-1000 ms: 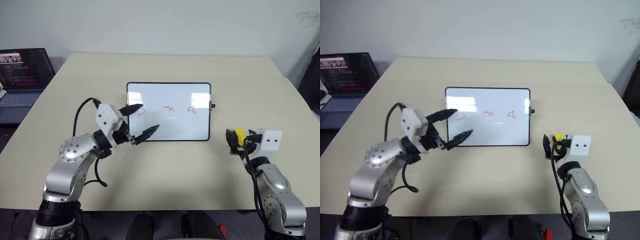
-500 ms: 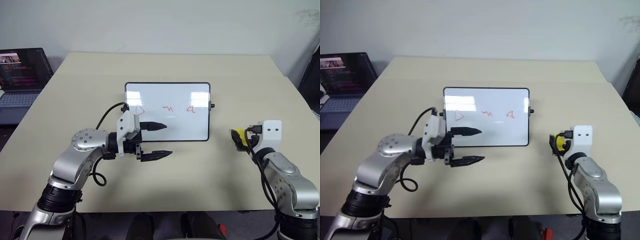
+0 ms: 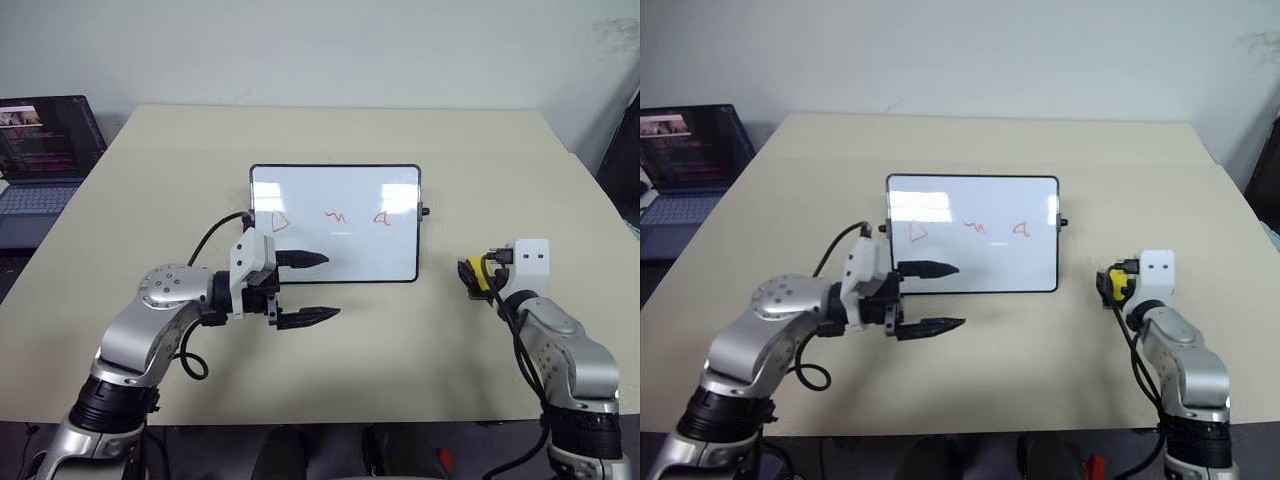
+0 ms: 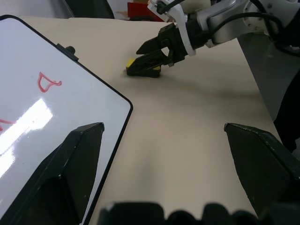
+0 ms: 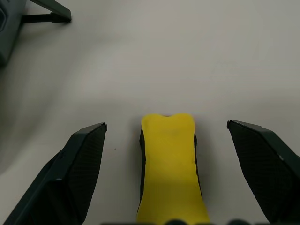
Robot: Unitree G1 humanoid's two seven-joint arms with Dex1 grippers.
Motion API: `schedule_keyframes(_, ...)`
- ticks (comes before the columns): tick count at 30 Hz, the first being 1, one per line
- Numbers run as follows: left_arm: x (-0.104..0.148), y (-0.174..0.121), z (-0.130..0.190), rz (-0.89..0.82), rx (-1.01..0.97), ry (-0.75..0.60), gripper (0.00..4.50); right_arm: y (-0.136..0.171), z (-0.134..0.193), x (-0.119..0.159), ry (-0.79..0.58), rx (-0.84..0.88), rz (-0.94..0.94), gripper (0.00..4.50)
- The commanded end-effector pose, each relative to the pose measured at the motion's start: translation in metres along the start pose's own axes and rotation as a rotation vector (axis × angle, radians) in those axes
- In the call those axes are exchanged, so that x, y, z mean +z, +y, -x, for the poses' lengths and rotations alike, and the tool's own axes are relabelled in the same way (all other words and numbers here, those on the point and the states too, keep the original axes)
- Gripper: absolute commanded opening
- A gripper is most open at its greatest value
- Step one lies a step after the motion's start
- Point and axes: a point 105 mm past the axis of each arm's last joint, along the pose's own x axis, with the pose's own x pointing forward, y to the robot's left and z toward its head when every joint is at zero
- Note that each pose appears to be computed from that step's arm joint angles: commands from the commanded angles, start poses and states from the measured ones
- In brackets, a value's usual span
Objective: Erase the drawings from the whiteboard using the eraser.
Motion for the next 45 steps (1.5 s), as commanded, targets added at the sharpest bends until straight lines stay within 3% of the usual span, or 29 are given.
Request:
schedule_keyframes(1, 0.011, -0.001, 0.005, -0.043, 0.015, -0.018, 4.5, -0.009, -0.001, 0.016, -0.06, -0.016, 0.022, 4.48)
schedule_keyframes(3, 0.01, -0.001, 0.006, -0.042, 0.018, -0.015, 4.5, -0.011, -0.002, 0.014, -0.053, -0.018, 0.026, 4.48)
schedule_keyframes(6, 0.009, -0.001, 0.006, -0.038, 0.024, -0.014, 4.5, -0.014, -0.004, 0.011, -0.044, -0.026, 0.022, 3.95)
schedule_keyframes(14, 0.006, -0.002, 0.008, -0.027, 0.049, -0.011, 4.5, -0.013, -0.006, 0.005, -0.023, -0.013, 0.016, 1.13)
schedule_keyframes(20, -0.003, -0.004, 0.016, 0.035, 0.106, 0.004, 4.5, -0.005, 0.0, 0.013, -0.066, 0.016, 0.029, 1.07)
schedule_keyframes(23, -0.012, -0.002, 0.03, 0.075, 0.216, 0.042, 4.5, 0.014, 0.018, 0.025, -0.123, 0.118, 0.083, 1.07)
schedule_keyframes(33, -0.018, 0.001, 0.064, 0.084, 0.461, 0.121, 4.5, 0.133, 0.077, 0.045, -0.201, 0.726, 0.298, 1.07)
schedule_keyframes(38, -0.018, 0.023, 0.083, 0.04, 0.578, 0.166, 4.5, 0.173, 0.061, 0.075, -0.337, 0.798, 0.447, 1.07)
schedule_keyframes(45, -0.019, 0.028, 0.094, 0.033, 0.582, 0.208, 4.5, 0.228, 0.034, 0.096, -0.424, 0.888, 0.61, 1.07)
